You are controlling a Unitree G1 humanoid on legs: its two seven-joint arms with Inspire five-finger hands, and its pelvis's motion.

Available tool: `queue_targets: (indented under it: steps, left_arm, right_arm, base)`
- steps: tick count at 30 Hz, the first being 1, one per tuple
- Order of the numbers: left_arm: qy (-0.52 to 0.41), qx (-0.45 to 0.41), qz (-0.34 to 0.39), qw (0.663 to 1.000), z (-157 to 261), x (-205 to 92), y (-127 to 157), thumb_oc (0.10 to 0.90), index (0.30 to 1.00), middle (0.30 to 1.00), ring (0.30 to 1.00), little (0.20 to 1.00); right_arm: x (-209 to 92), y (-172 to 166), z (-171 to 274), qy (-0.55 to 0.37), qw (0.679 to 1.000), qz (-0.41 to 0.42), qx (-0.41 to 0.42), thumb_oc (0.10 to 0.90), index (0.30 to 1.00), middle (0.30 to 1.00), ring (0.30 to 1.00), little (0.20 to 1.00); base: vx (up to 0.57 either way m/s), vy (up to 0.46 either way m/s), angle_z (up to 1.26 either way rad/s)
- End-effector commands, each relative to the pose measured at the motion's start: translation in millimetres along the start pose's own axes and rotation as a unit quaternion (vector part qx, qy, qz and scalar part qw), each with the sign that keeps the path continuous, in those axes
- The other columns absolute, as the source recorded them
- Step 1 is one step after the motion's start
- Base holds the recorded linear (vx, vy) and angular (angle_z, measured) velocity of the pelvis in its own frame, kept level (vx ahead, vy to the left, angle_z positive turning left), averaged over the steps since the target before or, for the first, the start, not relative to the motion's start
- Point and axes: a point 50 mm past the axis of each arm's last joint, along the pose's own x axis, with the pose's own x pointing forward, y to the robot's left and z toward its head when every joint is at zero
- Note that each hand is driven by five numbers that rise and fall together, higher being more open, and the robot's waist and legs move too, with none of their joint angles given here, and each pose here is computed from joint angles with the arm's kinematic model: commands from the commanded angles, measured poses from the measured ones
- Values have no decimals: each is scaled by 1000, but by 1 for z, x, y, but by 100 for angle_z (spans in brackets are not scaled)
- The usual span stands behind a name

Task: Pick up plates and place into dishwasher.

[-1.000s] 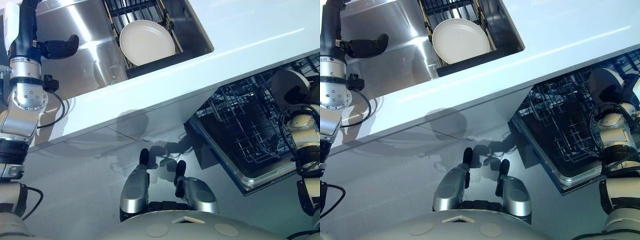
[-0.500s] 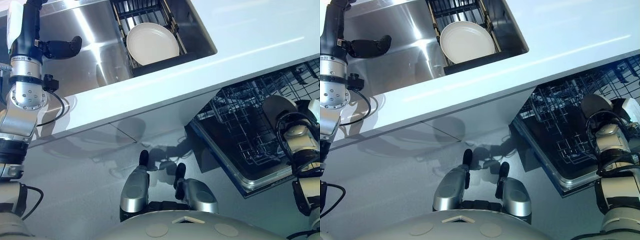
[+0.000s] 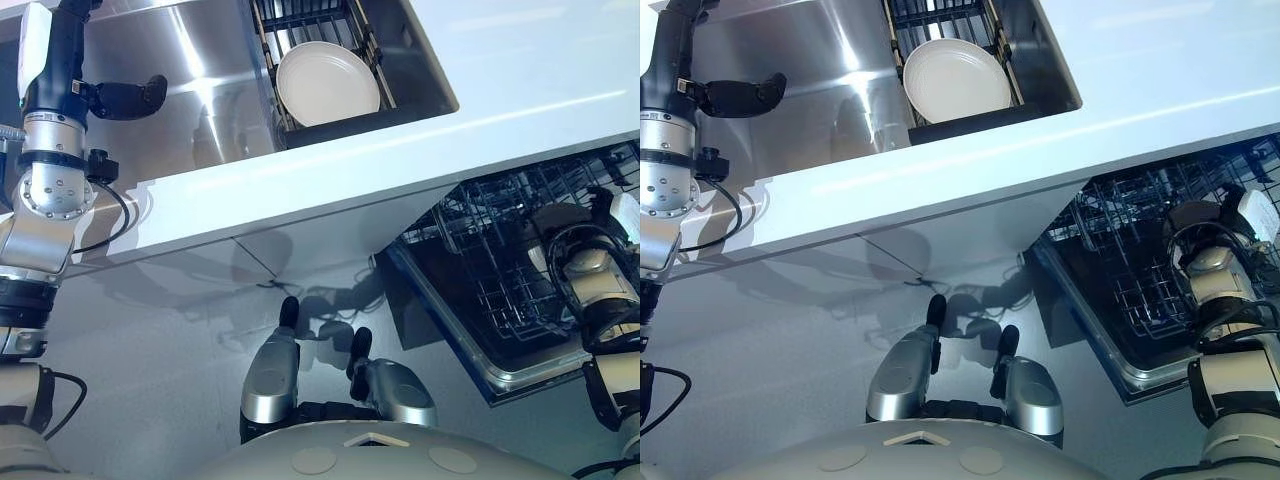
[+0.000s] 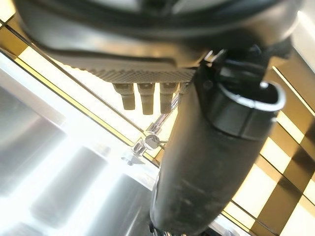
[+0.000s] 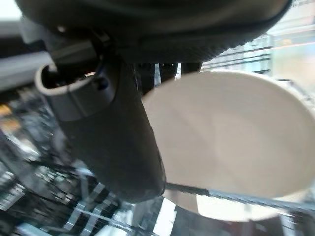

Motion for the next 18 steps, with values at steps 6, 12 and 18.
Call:
queue_targets:
  steps: [6,12,18]
  left_arm:
    - [-80,-27,79,993,26,-5,22,800,900,900,900,900]
    - [-62,-23,93,993,19,-8,27,800,900,900,900,900]
    - [-41,-13,37,998,17,-6,30,800,900,900,900,900]
  right_arm:
    - [-4,-57,41,-122,974,-149,120,800,900,900,900,900]
    - [-10,-71,46,-159,969,-142,123,800,900,900,900,900]
    - [-31,-69,63,-213,946,-115,218,800,900,900,900,900]
  base:
    - [31,89,-13]
    - [-16,94,-20]
    - [-49,103,-22]
